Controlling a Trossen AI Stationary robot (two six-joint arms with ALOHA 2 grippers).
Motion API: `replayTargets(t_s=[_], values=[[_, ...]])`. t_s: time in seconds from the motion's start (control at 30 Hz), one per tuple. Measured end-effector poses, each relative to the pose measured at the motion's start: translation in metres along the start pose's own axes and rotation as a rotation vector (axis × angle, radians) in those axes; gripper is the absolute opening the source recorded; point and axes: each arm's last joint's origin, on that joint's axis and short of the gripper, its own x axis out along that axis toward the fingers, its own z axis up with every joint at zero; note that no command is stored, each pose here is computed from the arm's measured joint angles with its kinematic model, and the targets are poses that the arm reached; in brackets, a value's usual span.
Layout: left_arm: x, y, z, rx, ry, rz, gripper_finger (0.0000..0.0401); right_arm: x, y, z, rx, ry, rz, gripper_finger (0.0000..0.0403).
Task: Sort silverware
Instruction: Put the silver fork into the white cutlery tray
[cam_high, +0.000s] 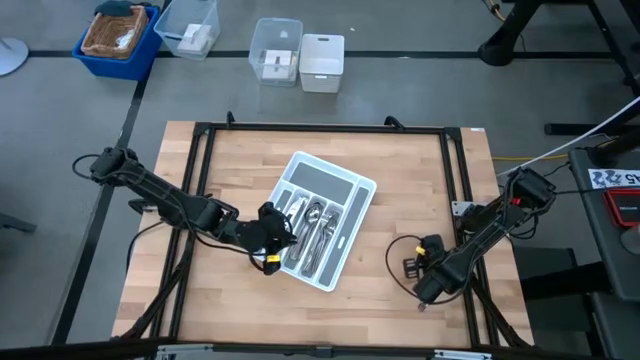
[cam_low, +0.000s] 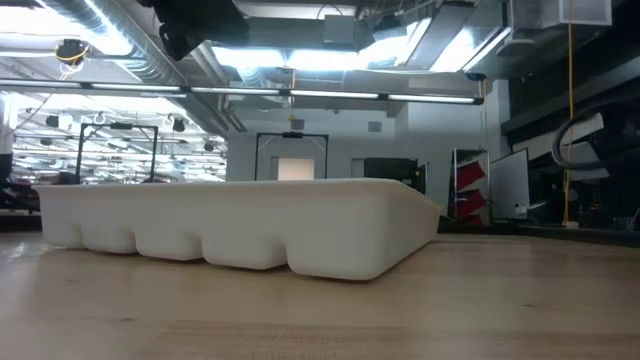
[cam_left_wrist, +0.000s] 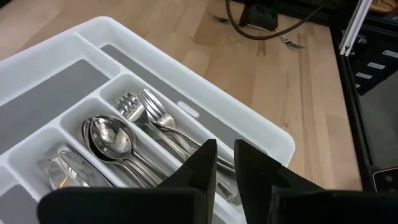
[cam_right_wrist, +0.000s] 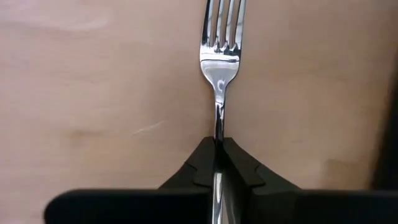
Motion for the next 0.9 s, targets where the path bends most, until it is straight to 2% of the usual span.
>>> replayTargets(t_s=[0.27, 0.43, 0.63, 0.73, 0.9], values=[[-0.001, 0.0, 0.0, 0.003, 0.002, -0.001, 0.0046, -0.015, 0.024, -0.01, 0.039, -0.036, 0.281, 0.0015], [-0.001, 0.0, -0.001, 0.003, 0.005, 0.0, 0.0046, -0.024, 0.04, -0.015, 0.135, -0.059, 0.527, 0.0016], [-0.005, -0.002, 0.0, 0.0, 0.006, -0.03, 0.0046, -0.038, 0.068, -0.018, 0.3, -0.118, 0.89, 0.0016], [-0.012, -0.004, 0.0, 0.001, 0.0, -0.054, 0.0046, -0.044, 0.085, -0.013, 0.35, -0.168, 1.022, 0.0016], [-0.028, -0.006, 0.001, 0.009, -0.011, -0.088, 0.0046, -0.047, 0.121, 0.009, 0.358, -0.258, 1.159, 0.0016]])
